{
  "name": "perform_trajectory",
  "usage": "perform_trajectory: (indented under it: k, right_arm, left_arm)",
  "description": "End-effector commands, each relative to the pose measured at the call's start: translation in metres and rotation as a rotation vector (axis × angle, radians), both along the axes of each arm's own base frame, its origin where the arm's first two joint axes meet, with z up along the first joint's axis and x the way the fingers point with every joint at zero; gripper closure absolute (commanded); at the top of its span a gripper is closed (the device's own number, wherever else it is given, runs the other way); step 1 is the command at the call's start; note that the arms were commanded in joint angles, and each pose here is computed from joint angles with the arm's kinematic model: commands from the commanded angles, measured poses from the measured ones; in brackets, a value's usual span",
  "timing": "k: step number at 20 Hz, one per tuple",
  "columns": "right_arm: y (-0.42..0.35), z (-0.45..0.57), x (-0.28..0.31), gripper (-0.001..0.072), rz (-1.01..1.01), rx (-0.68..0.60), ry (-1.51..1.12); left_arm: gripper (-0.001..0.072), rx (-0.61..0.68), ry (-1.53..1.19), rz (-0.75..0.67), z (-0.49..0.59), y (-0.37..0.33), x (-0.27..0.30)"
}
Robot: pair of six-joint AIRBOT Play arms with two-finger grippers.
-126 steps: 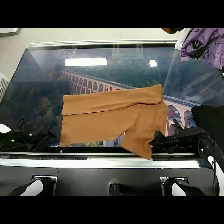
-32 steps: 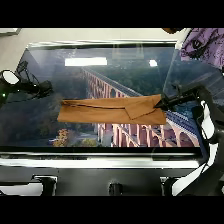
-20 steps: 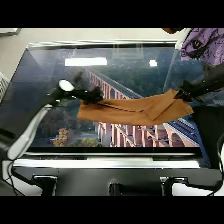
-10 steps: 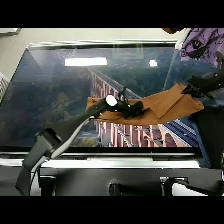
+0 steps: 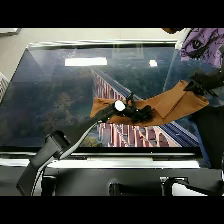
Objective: Fold the clothes and pants, and hang the long-sleeved shirts on hangers.
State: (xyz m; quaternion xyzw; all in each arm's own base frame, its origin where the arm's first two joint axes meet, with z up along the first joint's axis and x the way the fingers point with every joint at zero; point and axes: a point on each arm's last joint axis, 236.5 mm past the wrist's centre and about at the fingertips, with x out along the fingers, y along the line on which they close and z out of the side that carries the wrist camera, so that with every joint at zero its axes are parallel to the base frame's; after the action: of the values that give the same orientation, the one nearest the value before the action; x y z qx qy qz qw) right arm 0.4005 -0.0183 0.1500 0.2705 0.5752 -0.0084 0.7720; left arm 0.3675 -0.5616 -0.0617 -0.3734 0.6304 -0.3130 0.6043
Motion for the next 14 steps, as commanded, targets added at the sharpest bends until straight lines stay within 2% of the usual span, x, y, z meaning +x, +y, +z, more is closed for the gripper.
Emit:
perform_trajectory:
  k: [1,5,7,10,14]
  right_arm:
    - [0.003,0.007,0.008,0.0684,-0.019,0.019,-0.033]
    - [0.045,0.011,0.014,0.0685,0.001,0.068,-0.037]
    - [0.082,0.013,0.019,0.0685,0.023,0.081,-0.051]
    - [0.144,0.003,0.022,0.0685,0.078,0.082,-0.040]
    - [0.232,-0.027,0.020,0.0685,0.148,0.128,0.010]
  left_arm:
    - [0.0695,0.160,-0.030,-0.064,0.003,0.061,0.020]
    - [0.0693,0.576,-0.187,-0.023,0.055,0.245,0.088]
    - [0.0691,0.744,-0.260,0.021,0.102,0.347,0.106]
    - [0.0691,0.865,-0.330,0.145,0.171,0.465,0.109]
    - [0.0690,0.887,-0.356,0.386,0.237,0.564,0.094]
